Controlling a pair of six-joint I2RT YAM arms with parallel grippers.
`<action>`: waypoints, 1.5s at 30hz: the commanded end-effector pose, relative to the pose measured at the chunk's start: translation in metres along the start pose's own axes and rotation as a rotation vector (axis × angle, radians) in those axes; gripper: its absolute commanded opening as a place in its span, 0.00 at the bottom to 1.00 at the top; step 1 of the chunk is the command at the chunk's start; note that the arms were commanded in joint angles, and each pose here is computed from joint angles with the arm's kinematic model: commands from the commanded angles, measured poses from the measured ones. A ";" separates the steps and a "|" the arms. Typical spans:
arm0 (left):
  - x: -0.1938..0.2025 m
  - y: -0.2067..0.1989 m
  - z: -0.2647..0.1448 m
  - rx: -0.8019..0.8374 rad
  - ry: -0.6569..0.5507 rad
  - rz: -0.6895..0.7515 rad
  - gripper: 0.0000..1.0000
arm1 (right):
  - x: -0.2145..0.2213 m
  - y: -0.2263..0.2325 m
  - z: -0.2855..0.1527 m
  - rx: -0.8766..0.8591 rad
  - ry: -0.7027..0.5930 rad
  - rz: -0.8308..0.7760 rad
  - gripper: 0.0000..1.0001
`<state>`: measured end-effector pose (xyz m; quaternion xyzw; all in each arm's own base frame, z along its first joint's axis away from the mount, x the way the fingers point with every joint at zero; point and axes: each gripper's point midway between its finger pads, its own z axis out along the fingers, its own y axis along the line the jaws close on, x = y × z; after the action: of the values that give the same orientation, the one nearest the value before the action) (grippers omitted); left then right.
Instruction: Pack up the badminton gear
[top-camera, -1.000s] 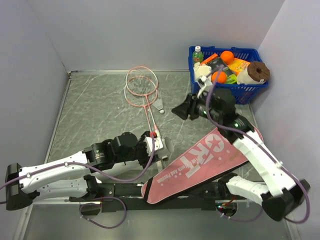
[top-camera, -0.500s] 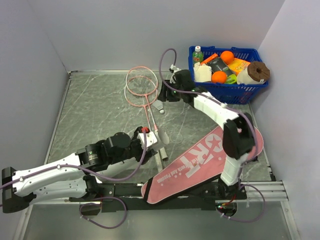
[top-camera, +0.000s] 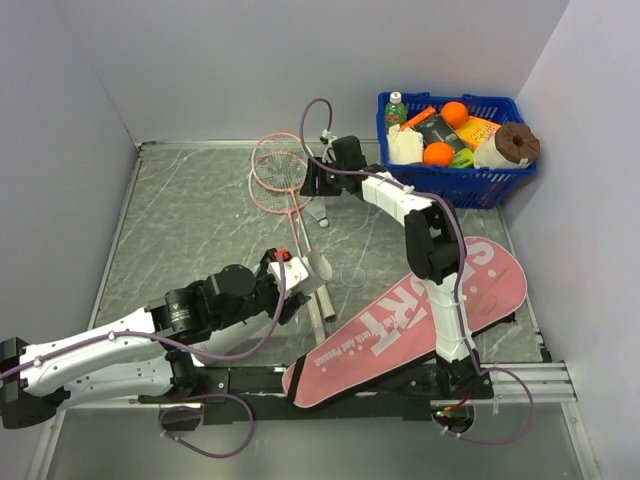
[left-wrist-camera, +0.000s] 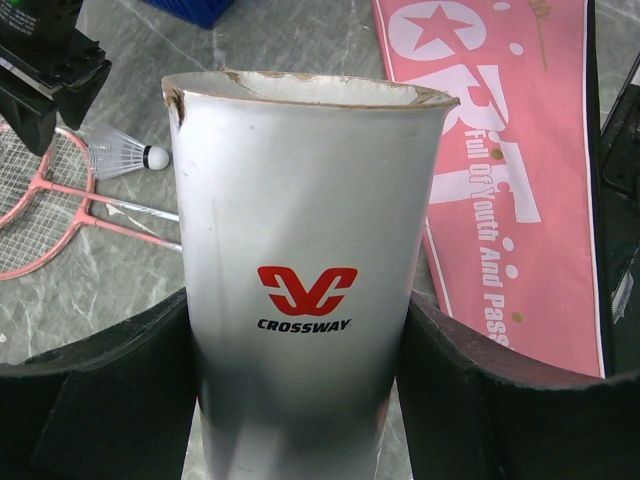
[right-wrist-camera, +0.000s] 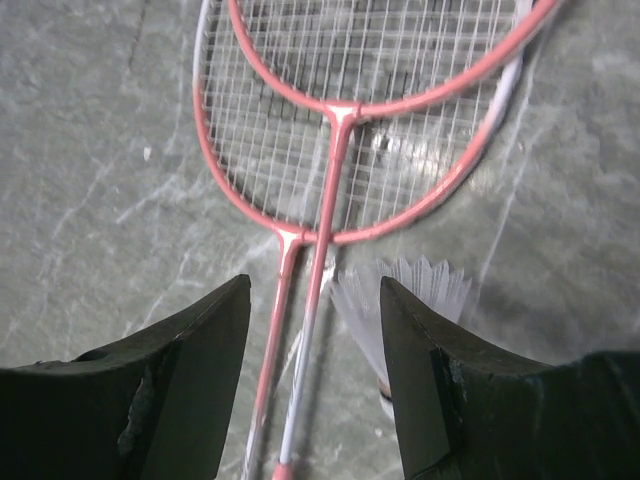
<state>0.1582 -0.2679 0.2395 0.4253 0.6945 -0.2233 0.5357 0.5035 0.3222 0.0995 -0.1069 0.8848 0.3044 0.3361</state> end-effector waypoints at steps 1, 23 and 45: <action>-0.029 0.007 -0.006 -0.027 -0.083 -0.036 0.01 | -0.035 0.007 0.010 -0.075 -0.073 -0.007 0.62; -0.026 0.005 -0.004 -0.015 -0.069 -0.026 0.01 | 0.008 -0.020 -0.004 -0.005 -0.003 0.079 0.59; -0.022 0.003 0.000 -0.007 -0.047 -0.028 0.01 | 0.026 -0.045 -0.054 0.198 0.024 0.030 0.55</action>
<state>0.1596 -0.2690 0.2323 0.4298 0.7004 -0.2165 0.5271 0.4740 0.2726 0.0701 -0.0639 0.9128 0.2548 0.3127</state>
